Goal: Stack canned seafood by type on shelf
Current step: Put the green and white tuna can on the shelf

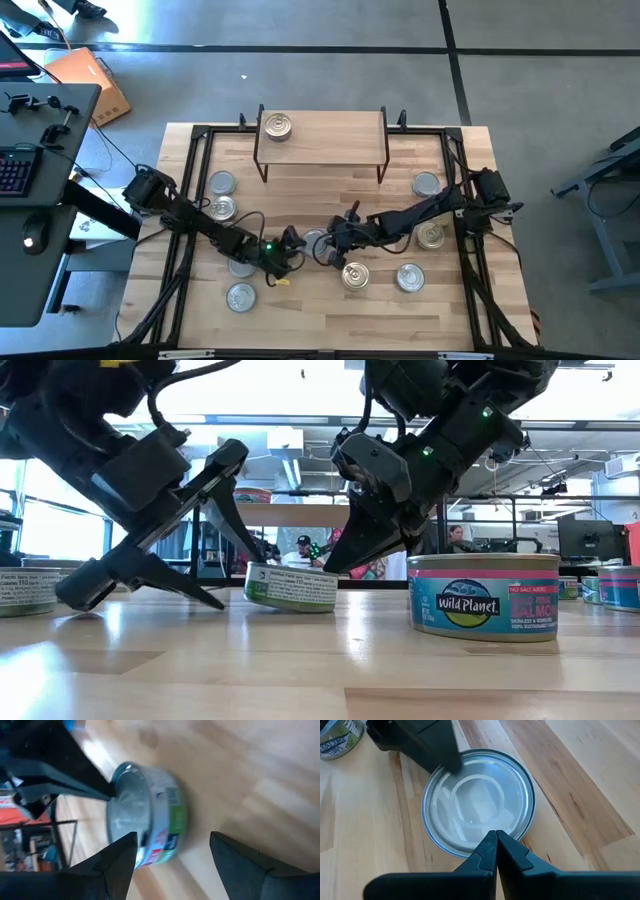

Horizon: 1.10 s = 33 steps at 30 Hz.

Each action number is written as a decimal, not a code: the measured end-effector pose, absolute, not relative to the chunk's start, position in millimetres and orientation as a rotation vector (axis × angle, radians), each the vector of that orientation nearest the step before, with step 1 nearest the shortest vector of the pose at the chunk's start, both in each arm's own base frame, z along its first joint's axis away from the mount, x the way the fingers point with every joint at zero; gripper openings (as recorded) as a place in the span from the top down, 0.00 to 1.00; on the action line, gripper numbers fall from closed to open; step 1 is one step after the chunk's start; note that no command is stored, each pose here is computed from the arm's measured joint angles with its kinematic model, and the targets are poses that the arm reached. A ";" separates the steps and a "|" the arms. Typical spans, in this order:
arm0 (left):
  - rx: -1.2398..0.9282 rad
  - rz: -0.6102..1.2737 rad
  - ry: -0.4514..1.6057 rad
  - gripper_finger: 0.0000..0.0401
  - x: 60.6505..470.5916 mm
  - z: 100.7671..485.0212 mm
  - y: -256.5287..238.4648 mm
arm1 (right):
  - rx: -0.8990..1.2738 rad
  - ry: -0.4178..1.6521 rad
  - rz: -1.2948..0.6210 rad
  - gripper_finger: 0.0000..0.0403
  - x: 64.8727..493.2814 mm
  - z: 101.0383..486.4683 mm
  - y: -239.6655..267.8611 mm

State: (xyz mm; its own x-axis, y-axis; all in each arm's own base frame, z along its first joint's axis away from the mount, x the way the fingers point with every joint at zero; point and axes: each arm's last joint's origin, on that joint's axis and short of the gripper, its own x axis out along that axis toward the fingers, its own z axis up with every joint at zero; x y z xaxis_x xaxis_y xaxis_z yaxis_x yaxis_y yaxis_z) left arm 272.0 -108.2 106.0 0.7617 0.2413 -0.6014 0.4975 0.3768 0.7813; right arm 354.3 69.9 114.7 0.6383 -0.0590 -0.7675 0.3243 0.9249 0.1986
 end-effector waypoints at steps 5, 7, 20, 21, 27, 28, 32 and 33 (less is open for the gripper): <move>1.228 -0.157 0.699 0.39 276.4 109.4 -105.3 | 0.337 0.850 -0.221 1.00 354.7 114.8 69.9; 1.223 -0.150 0.695 0.39 277.6 109.7 -103.8 | 0.337 0.850 -0.220 1.00 354.7 114.8 69.9; 1.278 -0.143 0.696 0.39 276.4 103.0 -111.7 | 0.344 0.867 -0.226 1.00 353.4 114.4 70.0; 1.279 -0.142 0.695 0.39 276.2 103.2 -112.2 | 0.344 0.866 -0.226 1.00 353.5 114.5 70.0; 1.272 -0.144 0.692 0.39 275.3 103.5 -113.5 | 0.346 0.868 -0.234 1.00 352.6 114.1 71.8; 1.272 -0.144 0.692 0.39 275.3 103.5 -113.5 | 0.341 0.866 -0.240 1.00 352.4 114.1 72.5; 1.277 -0.147 0.702 0.39 275.0 103.1 -112.4 | 0.340 0.867 -0.245 1.00 351.8 114.0 74.1; 1.282 -0.149 0.702 0.39 275.0 103.2 -112.5 | 0.339 0.865 -0.248 1.00 351.7 114.0 74.3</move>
